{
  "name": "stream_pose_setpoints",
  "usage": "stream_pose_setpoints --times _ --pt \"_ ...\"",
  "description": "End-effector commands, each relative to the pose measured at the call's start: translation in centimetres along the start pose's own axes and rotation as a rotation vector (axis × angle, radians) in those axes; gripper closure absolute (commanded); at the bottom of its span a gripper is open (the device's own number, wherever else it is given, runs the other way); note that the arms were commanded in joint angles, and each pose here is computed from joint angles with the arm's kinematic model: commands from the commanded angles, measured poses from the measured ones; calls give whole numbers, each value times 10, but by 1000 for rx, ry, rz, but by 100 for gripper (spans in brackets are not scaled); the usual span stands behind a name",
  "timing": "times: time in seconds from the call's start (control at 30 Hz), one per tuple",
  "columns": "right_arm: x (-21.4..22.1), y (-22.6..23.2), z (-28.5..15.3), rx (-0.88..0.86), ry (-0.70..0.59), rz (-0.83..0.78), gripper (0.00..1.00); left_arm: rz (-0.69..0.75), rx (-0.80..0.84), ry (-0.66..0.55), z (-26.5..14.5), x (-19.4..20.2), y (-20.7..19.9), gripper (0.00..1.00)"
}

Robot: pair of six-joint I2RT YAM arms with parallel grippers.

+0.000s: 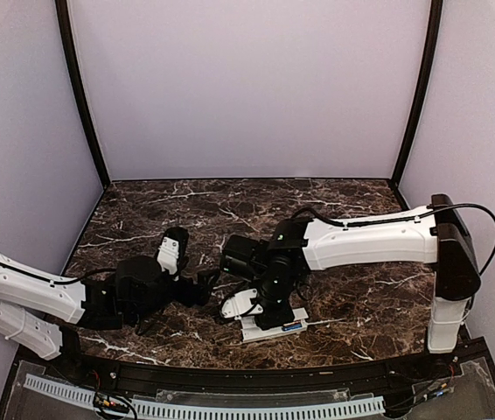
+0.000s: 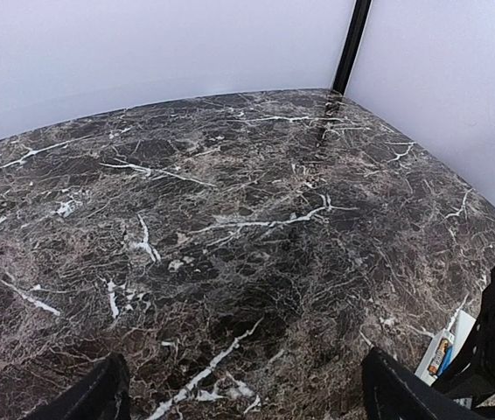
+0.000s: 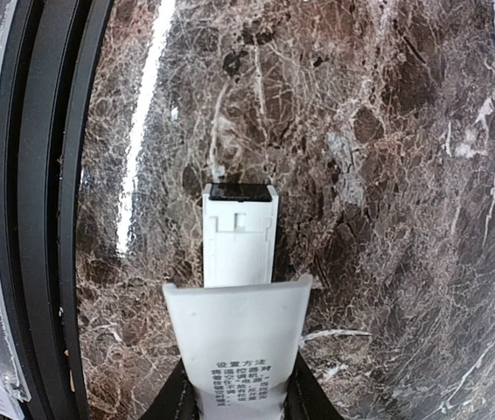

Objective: Load the batteries into the remote control
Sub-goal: Place the battery cover on the remote control without the battery cover.

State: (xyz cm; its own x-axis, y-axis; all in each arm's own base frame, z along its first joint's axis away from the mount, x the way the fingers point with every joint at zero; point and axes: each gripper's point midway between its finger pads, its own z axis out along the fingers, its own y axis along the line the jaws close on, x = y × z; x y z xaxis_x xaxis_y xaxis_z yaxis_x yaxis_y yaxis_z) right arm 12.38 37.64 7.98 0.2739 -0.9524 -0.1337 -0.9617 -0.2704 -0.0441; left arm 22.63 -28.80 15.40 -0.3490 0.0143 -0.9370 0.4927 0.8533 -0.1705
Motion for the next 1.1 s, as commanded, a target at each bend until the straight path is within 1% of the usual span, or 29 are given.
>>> stream_pose_setpoints --times 0.0,0.33,0.4,0.73,1.07 --pt "-1 2 0 -2 30 -30 92 19 -26 28 0 11 8 9" --pt "6 7 17 -38 77 -27 90 33 -34 36 1 14 10 9" --pt "8 7 20 -39 81 -27 88 33 -35 36 1 14 10 9" --pt "14 2 31 -17 126 -28 87 39 -35 38 1 14 10 9" --pt "13 4 36 -37 137 -2 84 54 -39 36 1 13 11 9"
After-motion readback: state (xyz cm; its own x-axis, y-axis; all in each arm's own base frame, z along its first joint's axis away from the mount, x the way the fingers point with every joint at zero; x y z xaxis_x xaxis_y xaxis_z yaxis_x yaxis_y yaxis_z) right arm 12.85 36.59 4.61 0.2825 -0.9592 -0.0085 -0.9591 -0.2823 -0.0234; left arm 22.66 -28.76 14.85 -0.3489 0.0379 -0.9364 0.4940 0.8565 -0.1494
